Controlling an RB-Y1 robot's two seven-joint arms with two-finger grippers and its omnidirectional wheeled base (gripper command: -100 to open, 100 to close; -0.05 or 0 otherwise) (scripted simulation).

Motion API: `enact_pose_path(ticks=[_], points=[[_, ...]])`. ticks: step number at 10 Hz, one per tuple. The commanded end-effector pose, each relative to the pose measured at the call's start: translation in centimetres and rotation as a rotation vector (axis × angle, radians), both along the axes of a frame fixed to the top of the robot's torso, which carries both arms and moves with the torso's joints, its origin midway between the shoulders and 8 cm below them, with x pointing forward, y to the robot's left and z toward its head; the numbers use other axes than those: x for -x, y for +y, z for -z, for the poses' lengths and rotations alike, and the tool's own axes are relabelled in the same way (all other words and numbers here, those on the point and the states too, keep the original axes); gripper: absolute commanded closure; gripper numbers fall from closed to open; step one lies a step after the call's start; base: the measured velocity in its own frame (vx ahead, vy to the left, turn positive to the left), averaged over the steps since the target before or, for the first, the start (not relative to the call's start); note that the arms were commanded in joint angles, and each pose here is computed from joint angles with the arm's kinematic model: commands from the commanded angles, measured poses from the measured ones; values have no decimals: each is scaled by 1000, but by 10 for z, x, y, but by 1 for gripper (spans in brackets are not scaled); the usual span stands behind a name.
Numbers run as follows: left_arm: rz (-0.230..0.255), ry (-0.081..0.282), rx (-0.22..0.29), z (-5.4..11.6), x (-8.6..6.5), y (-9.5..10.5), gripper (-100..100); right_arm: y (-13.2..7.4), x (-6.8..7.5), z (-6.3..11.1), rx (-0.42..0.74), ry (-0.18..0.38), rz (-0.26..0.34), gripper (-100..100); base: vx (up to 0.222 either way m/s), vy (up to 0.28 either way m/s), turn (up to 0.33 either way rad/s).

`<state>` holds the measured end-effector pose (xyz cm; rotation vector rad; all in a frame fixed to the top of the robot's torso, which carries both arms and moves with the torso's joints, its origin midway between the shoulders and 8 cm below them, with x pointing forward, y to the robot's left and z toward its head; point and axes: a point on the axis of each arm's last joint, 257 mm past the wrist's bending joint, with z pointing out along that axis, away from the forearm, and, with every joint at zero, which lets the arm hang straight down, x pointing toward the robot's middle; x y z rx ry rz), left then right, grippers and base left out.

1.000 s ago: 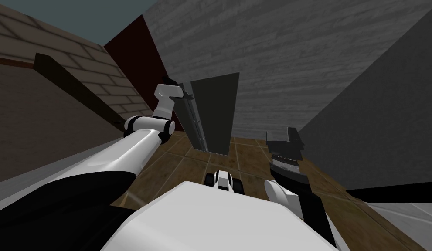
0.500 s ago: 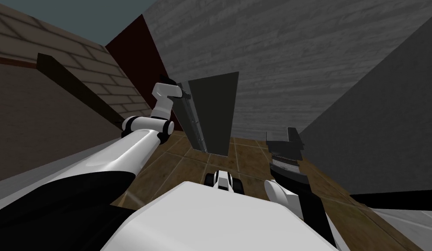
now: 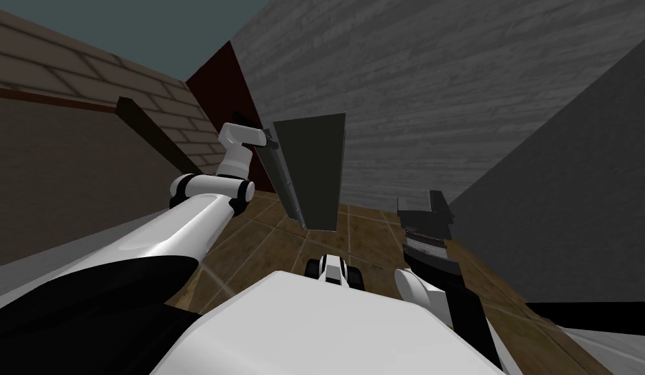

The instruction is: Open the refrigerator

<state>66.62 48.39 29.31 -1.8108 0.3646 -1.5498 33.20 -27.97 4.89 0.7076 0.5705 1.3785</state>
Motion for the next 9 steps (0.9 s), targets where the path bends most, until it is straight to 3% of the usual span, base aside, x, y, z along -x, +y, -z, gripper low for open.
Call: enact_pose_path(ticks=[1,2,4,5,9], points=[[-65,-5,2,-4,11,29,100,0,0,0,0,0,0,0,-121,-257,144],[-65,-5,2,-4,11,29,100,0,0,0,0,0,0,0,-76,-201,77],[-115,-7,1,-6,22,51,100,0,0,0,0,0,0,0,-75,-192,96],[-98,2,4,-2,16,43,100,0,0,0,0,0,0,0,-41,-110,60],[-210,6,6,0,39,92,100,0,0,0,0,0,0,0,-17,-260,133]])
